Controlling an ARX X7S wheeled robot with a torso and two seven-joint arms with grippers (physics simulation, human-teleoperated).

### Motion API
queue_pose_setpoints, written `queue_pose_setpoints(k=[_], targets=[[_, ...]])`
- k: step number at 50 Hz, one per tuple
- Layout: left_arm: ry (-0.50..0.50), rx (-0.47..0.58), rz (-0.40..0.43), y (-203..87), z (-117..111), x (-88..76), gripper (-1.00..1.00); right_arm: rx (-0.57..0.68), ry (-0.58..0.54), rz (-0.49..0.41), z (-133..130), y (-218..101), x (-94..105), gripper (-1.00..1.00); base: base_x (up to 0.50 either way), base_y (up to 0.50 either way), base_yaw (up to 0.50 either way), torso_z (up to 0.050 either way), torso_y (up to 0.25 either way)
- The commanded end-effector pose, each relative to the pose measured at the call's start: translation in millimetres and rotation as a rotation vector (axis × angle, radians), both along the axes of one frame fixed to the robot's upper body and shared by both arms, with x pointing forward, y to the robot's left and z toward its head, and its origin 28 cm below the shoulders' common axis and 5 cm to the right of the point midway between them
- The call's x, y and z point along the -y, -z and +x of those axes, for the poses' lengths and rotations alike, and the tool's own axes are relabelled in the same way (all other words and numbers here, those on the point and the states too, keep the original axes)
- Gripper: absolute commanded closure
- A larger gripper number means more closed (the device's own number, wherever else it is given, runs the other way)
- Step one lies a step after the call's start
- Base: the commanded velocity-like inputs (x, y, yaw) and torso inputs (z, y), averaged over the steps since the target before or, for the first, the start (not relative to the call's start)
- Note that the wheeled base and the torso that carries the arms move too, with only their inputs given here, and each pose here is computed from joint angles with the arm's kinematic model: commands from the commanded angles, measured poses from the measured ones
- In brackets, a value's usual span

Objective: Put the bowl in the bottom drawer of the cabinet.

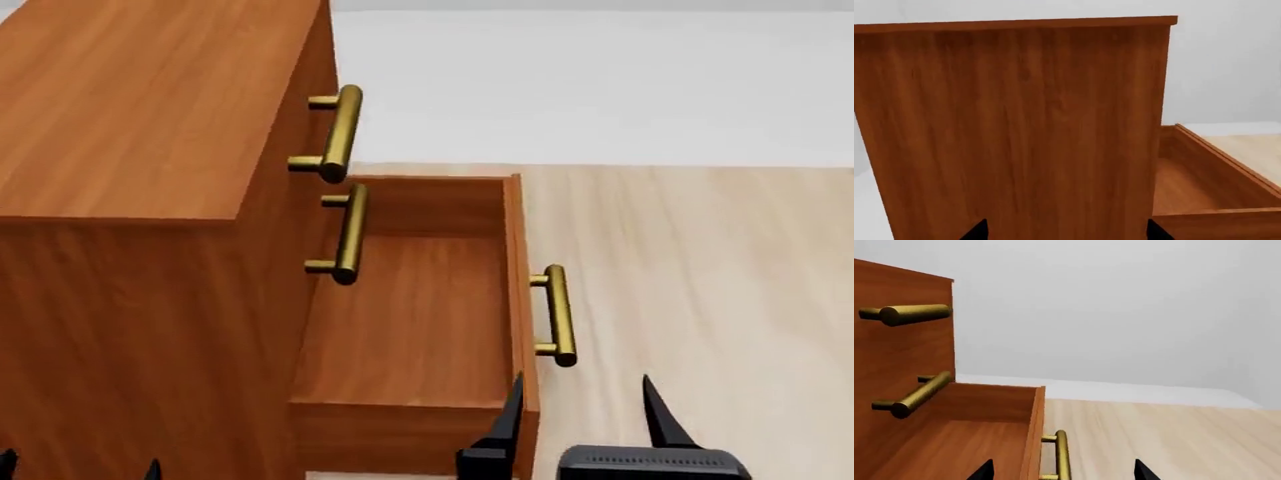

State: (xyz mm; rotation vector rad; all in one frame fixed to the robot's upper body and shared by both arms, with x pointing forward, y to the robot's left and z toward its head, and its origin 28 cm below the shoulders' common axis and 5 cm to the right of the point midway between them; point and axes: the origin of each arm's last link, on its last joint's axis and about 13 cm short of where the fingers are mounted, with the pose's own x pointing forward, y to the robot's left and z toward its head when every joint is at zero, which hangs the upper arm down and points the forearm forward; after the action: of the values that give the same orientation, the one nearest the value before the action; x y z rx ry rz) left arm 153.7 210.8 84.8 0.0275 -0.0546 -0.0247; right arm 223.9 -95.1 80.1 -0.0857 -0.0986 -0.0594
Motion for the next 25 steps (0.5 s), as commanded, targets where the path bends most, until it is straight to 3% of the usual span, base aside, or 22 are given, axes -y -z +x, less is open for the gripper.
queue_pose_setpoints(k=[1, 16, 25], targets=[[0.002, -0.005, -0.007, -0.6, -2.1, -0.2, -1.0, -0.005, -0.005, -0.003, -0.7, 0.2, -0.5, -1.0, 0.36, -0.38, 0.0, 0.0, 0.0], [-0.003, 0.007, -0.003, -3.7, -2.4, -0.6, -1.0, 0.0, -0.022, -0.039, 0.0, -0.6, -2.3, -1.0, 0.06, -0.03, 0.0, 0.0, 0.0], [-0.009, 0.007, -0.003, -2.7, -2.6, -1.7, -1.0, -0.007, -0.025, -0.04, -0.2, -0.1, -2.4, -1.0, 0.48, 0.0, 0.0, 0.0, 0.0]])
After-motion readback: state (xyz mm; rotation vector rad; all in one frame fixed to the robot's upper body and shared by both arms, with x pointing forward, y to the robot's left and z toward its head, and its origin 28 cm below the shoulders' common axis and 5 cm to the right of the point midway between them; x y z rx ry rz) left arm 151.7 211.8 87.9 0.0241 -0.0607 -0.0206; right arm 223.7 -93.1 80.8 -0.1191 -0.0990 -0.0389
